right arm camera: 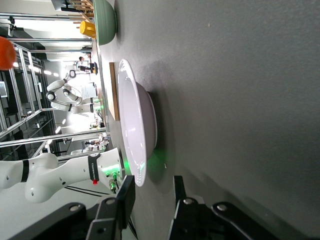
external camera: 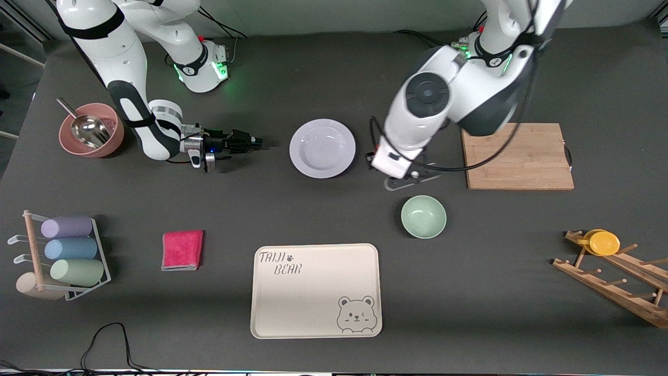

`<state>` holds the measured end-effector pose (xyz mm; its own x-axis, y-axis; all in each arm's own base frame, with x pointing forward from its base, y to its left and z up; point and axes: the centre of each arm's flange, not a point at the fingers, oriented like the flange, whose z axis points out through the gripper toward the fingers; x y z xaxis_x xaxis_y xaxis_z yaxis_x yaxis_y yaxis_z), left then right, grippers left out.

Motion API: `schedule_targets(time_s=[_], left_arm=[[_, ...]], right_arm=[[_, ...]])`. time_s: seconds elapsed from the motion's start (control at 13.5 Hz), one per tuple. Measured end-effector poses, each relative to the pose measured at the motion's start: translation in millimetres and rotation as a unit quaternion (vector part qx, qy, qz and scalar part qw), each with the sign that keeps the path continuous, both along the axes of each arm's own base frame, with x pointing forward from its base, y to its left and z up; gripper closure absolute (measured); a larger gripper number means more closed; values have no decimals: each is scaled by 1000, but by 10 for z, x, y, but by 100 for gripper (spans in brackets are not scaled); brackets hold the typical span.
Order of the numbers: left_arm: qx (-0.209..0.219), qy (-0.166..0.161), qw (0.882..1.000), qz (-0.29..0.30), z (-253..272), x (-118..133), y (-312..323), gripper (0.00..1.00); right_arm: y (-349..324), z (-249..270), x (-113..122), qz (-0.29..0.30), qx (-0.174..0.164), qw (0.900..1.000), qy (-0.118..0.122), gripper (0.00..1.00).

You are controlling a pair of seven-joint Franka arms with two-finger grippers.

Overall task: Place orange and plate with both arms
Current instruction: 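Carry the orange toward the plate while the right gripper grips the plate rim, then lower the orange onto the white plate and open the left gripper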

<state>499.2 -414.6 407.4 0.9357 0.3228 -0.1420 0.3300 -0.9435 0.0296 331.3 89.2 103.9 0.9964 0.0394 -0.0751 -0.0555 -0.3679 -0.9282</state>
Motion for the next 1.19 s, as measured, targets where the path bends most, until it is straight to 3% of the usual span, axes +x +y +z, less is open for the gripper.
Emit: schedule_targets(time_s=[0.59,1.19], left_arm=[[2,0,999,43,-1361,-684,-1139,34],[13,6,1000,24,-1911,-1175,-1507,34]], right_arm=[[-18,-110,-7,6,-4,1000,-4,62],[-19,-121,-9,6,-4,1000,-3,62]])
